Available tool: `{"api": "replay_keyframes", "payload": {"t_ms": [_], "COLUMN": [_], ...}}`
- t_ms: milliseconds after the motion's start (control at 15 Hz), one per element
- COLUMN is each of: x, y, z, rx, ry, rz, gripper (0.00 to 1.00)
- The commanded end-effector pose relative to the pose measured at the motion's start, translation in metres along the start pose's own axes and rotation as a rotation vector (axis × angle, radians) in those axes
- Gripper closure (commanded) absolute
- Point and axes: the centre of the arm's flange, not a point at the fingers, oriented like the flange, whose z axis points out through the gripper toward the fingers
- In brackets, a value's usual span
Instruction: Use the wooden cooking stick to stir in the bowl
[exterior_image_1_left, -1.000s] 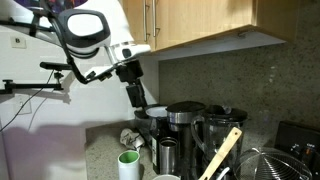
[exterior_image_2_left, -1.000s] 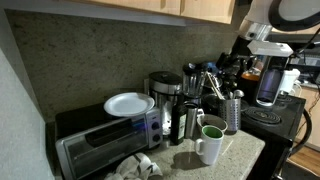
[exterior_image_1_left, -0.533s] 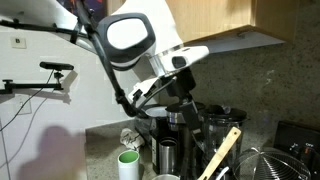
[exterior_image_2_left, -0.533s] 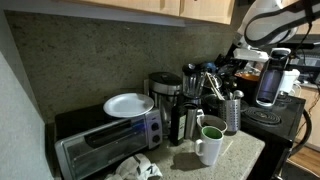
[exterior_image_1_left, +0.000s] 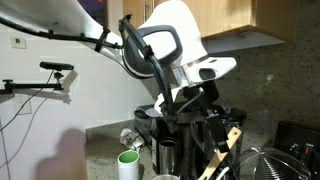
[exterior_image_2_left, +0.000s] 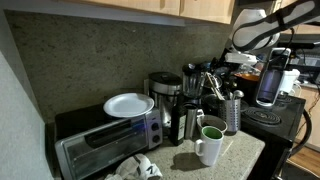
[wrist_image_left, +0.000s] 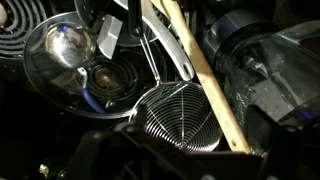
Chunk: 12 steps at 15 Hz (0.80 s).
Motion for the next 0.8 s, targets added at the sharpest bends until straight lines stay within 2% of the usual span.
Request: {"api": "replay_keyframes", "payload": {"t_ms": [0,333,733], "x": [0.019,0.018,0.018], "y": [-0.004,-0.005,-0.013], "z": [0.014,0.035,0.045], "rx": [-0.016,-0.029,-0.014], "ry": [-0.018,-0.081,-0.088], "rz": [-0.048,-0.184,-0.349], "gripper": [0.0,0.0,0.0]}}
